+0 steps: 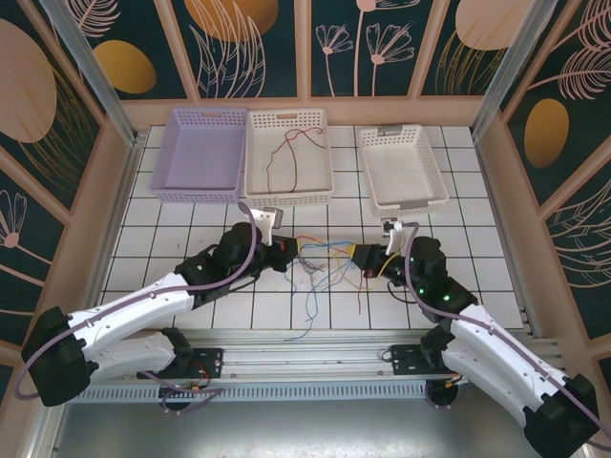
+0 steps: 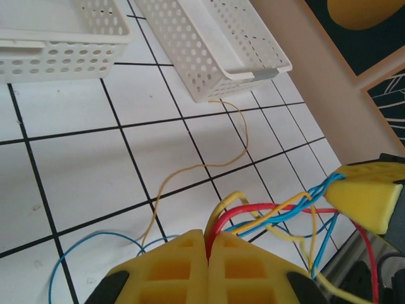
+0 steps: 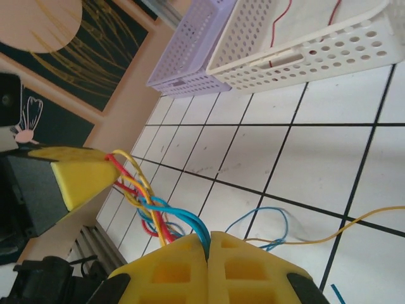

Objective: Untangle the cables

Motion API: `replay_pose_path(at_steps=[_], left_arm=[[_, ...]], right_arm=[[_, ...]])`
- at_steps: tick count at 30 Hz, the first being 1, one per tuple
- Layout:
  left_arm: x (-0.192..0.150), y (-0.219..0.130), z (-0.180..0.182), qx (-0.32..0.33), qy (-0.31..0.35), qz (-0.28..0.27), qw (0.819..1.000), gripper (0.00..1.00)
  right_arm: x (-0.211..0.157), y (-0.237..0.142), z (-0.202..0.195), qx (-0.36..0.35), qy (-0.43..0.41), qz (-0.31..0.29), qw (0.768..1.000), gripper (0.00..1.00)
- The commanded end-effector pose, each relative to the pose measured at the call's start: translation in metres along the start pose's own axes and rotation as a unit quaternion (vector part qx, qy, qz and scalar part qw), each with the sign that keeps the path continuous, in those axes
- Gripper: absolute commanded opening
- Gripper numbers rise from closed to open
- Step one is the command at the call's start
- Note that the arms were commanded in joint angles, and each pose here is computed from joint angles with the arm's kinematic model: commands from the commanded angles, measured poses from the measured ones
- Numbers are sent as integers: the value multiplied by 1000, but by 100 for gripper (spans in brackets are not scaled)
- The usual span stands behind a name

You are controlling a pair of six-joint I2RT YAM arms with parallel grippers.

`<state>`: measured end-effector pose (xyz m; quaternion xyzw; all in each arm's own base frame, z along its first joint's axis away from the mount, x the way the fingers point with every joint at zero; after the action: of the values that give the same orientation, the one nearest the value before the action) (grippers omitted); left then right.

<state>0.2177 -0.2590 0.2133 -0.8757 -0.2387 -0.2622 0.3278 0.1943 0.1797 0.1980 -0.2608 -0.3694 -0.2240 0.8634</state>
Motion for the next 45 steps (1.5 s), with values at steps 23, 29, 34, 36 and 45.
replay_pose_path(at_steps=[23,29,34,36,45], left_arm=[[81,-154,45,237,33,-192,952,0],[100,-201,43,264,45,-236,934,0],[100,-216,48,279,48,-242,928,0],[102,-224,49,284,48,-252,924,0],[99,-238,53,289,49,-256,921,0]], right_arm=[[-5,-69,-120,-294,179,-82,935,0],[-4,-80,-132,-325,205,-99,918,0],[-8,-81,-139,-313,236,-109,913,0],[-11,-86,-144,-324,252,-118,904,0],[-8,-93,-146,-304,274,-147,900,0]])
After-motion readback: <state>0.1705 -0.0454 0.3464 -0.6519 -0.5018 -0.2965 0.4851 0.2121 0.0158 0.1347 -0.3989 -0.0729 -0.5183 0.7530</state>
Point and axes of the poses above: each hand's point on the last joint's axis, 136 mm out from that joint toward the fingers, its own y axis out along the fingers, its own z axis along the line the jaws close on, x = y × z, the point moved 3 cm from there along -y, back along the fingers, and after that the axes turned 8 degrees about -y, right-handed, at the moved point
